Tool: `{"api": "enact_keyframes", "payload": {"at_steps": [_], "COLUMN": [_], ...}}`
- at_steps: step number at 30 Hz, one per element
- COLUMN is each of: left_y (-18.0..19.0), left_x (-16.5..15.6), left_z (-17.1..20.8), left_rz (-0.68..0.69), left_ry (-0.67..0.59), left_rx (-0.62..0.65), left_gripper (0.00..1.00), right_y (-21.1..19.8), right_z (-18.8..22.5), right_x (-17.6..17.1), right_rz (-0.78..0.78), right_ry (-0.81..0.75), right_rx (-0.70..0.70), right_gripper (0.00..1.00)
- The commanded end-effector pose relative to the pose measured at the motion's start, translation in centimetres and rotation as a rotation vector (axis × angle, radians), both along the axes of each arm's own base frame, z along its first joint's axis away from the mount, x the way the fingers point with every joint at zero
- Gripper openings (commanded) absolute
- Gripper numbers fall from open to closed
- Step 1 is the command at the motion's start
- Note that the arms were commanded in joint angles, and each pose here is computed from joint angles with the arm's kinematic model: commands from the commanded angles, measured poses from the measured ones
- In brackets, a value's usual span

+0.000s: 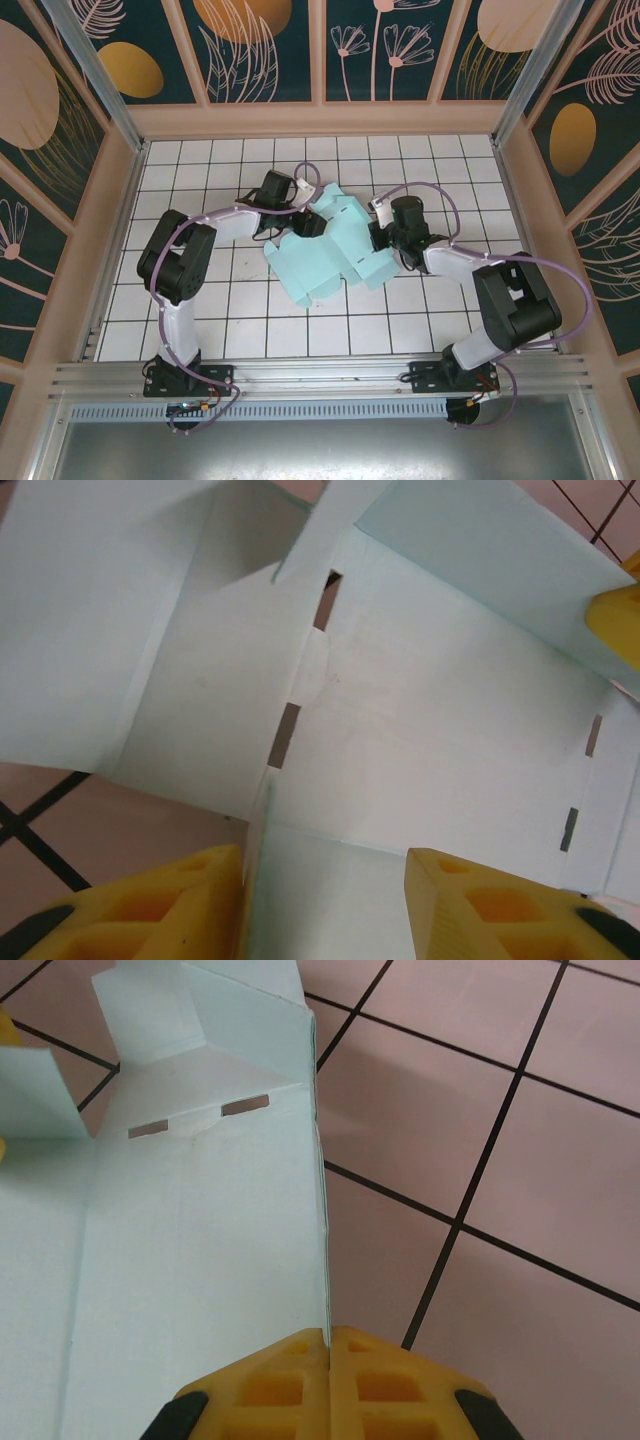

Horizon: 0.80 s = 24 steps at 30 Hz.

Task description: Fold the paper box

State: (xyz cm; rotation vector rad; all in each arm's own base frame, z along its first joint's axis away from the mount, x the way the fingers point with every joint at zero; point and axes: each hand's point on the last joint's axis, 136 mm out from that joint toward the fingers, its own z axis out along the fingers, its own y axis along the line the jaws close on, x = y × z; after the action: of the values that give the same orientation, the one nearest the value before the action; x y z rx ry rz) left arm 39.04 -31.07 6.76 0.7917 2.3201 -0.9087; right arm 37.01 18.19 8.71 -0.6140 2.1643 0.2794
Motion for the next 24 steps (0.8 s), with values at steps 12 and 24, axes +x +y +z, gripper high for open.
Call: {"api": "enact_keyframes", "payload": {"at_steps": [12,24], "left_y": [-1.2,-0.1], "left_x": [-2.6,-2.3], "left_z": [-4.9,-8.6], "left_rz": [-0.090,-0.048], "left_ry": [0.075,0.129], "left_rx": [0.184,0.338], "left_gripper": [0.45,0.47], "right_y": [0.1,0.8], "right_z": [0.2,1.3], "right_x": [1.8,1.9], "right_rz": [-0.042,-0.020], "right_ry": [-0.012,-0.039], "right_rx": [-0.042,-0.050], "right_gripper": [0.00,0.00]}}
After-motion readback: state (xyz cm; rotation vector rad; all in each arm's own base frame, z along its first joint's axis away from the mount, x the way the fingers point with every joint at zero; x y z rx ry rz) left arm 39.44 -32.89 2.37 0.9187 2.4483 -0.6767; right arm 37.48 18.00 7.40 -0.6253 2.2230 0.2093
